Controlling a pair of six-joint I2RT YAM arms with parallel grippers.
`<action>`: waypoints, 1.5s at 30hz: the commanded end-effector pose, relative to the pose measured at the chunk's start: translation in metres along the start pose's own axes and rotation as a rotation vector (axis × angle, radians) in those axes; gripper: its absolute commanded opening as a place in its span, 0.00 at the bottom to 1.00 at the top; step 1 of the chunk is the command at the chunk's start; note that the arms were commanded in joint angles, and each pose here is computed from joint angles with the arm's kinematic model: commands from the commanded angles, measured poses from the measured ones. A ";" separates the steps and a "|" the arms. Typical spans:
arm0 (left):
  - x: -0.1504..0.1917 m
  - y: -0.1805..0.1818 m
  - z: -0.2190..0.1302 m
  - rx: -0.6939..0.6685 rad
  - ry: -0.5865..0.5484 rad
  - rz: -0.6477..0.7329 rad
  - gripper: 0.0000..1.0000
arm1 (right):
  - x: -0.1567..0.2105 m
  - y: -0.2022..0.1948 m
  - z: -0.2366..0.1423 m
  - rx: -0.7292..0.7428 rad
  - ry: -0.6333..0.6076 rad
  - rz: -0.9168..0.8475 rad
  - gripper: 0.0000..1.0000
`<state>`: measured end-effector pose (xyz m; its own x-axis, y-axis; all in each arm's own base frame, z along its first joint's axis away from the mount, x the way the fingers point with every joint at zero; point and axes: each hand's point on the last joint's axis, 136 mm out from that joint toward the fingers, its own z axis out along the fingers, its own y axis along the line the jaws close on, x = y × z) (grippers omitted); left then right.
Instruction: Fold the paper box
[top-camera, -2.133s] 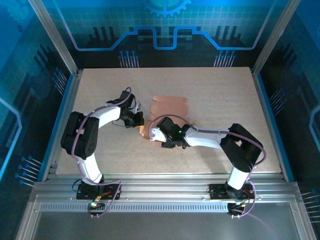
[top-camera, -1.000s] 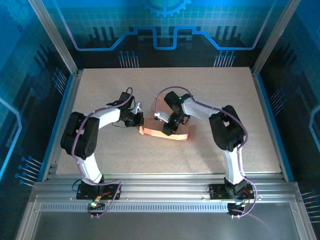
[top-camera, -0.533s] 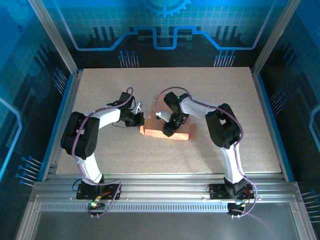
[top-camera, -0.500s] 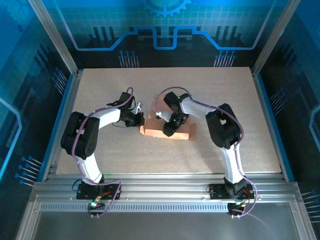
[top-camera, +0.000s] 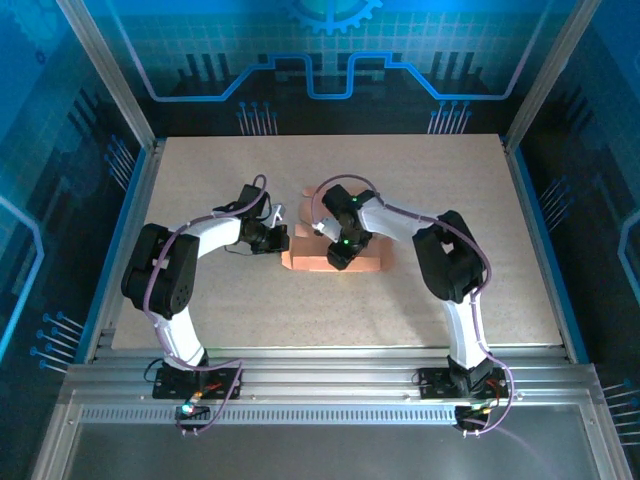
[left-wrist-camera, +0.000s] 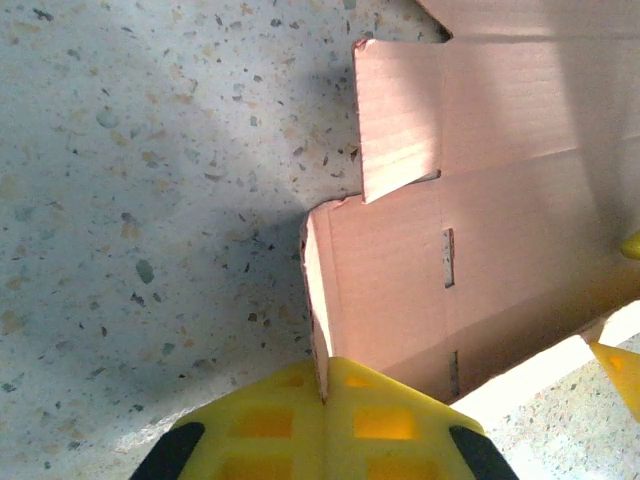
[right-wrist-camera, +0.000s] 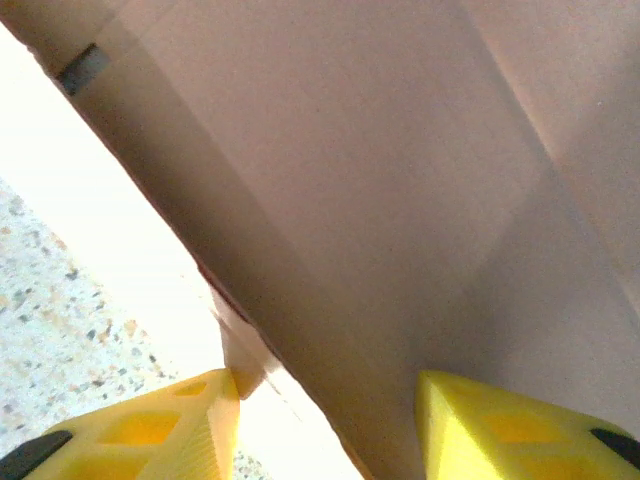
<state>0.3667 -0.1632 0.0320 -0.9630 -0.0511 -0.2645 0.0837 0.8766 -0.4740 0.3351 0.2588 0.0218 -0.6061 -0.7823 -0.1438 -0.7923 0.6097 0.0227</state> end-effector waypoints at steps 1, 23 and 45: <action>0.032 0.017 0.000 -0.051 0.103 -0.012 0.00 | 0.019 -0.022 0.019 0.202 0.111 -0.031 0.50; 0.030 0.018 -0.002 -0.050 0.099 -0.014 0.00 | -0.015 0.014 -0.015 0.047 -0.067 -0.112 0.52; 0.022 0.010 -0.013 -0.039 0.053 -0.010 0.12 | -0.037 -0.005 -0.083 0.106 -0.339 0.056 0.56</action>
<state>0.3621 -0.1545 0.0329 -0.9645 -0.0506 -0.2592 0.0770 0.8850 -0.4593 0.3390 0.2696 0.0632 -0.5571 -0.7750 -0.2984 -0.7896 0.6057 -0.0988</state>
